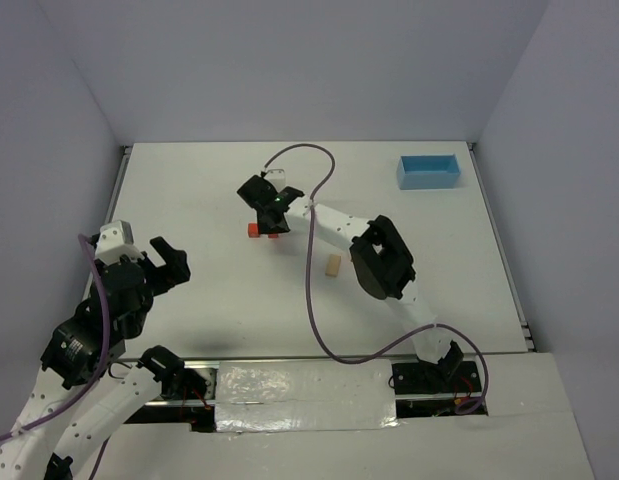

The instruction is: Build the wood block tower

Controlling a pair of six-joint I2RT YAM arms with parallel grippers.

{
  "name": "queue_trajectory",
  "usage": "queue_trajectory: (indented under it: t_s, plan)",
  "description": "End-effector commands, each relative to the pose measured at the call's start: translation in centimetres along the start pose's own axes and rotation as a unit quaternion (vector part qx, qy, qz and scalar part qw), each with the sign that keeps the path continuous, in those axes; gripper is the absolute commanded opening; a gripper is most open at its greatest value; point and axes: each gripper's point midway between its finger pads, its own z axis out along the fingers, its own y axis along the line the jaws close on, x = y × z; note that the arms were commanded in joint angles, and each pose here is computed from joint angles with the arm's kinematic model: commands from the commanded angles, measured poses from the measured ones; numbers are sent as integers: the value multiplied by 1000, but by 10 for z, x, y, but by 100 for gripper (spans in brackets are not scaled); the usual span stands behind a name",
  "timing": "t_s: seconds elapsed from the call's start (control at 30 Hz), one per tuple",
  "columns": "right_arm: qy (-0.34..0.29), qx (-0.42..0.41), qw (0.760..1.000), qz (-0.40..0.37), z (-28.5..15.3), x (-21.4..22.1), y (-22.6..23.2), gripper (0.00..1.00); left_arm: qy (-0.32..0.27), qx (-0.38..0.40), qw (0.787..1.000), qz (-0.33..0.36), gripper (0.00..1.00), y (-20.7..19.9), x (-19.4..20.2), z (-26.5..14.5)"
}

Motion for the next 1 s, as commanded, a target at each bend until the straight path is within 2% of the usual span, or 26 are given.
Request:
queue_trajectory:
  t_s: [0.0, 0.2, 0.53, 0.7, 0.97]
  plan:
    - [1, -23, 1000, 9, 15, -9, 7, 27, -19, 0, 1000, -5, 99, 1, -8, -1]
    - [2, -35, 999, 11, 22, -11, 12, 29, -18, 4, 1000, -4, 100, 0, -8, -1]
    - [4, -36, 999, 23, 30, -14, 17, 40, -22, 7, 1000, -7, 99, 0, -9, -3]
    - [0, -44, 999, 30, 24, -17, 18, 47, -20, 7, 1000, -5, 100, -1, -8, -2]
    - [-8, -44, 998, 42, 10, -23, 14, 49, -21, 10, 1000, -6, 99, -1, -9, -3]
